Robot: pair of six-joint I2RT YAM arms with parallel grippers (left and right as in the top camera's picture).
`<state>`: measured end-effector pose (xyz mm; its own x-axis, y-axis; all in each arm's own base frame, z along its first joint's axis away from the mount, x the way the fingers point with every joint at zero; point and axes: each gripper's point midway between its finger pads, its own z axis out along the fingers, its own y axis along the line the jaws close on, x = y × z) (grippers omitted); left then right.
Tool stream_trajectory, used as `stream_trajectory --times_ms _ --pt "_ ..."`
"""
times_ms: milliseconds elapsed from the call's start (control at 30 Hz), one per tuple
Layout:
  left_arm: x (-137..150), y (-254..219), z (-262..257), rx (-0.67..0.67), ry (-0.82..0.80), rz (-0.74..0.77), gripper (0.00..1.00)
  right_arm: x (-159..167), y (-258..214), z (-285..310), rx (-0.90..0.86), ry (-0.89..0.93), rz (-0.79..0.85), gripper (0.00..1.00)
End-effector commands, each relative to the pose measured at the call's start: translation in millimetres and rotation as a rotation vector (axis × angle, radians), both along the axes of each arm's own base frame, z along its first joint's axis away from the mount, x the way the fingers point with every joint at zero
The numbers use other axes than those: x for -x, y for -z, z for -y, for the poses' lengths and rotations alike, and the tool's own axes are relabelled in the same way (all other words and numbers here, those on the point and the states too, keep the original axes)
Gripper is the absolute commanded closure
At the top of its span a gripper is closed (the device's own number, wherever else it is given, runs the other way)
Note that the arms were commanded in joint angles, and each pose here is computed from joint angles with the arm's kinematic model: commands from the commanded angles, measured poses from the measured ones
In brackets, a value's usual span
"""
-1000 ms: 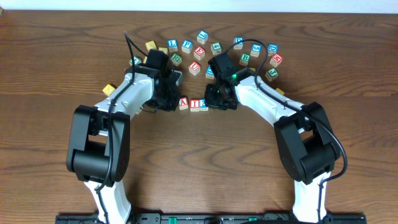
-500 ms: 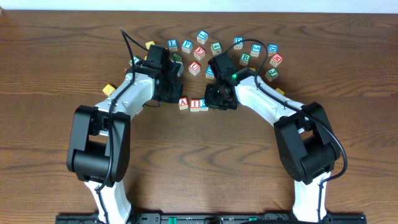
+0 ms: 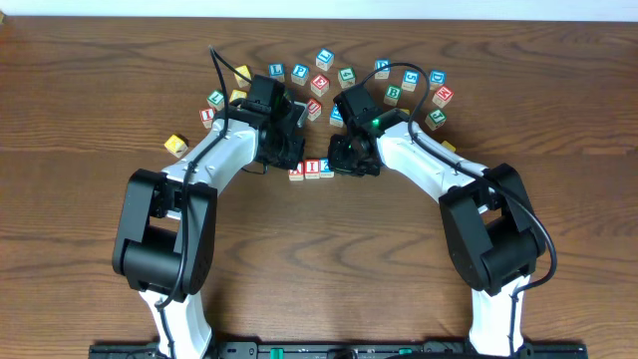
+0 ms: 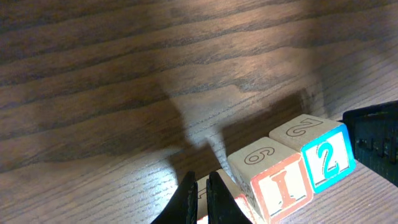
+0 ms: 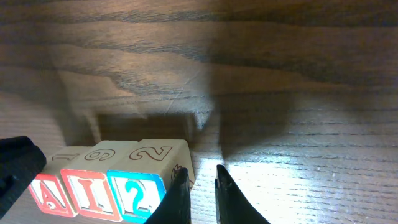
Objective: Spell out AI2
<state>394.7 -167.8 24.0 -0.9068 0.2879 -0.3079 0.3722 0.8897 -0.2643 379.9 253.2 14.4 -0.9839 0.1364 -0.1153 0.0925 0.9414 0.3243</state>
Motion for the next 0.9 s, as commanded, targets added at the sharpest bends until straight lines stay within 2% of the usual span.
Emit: stream_trajectory --times_ms 0,167,400,600,867 --pt "-7.5 -15.1 2.6 0.017 0.016 0.041 0.92 4.8 7.7 -1.4 0.009 0.001 -0.019 0.91" --pt "-19.6 -17.6 -11.0 -0.035 -0.019 0.079 0.93 4.8 7.7 -1.4 0.009 0.001 -0.019 0.91" --pt "-42.5 -50.3 -35.1 -0.035 -0.088 0.115 0.93 4.8 7.7 -1.4 0.009 0.001 -0.019 0.9" --pt "-5.2 -35.9 -34.6 -0.053 -0.052 -0.033 0.92 5.0 9.0 -1.1 0.012 0.001 -0.021 0.89" --pt "32.0 -12.1 -41.9 -0.074 -0.132 -0.194 0.93 5.3 10.0 -1.1 0.012 0.001 -0.023 0.9"
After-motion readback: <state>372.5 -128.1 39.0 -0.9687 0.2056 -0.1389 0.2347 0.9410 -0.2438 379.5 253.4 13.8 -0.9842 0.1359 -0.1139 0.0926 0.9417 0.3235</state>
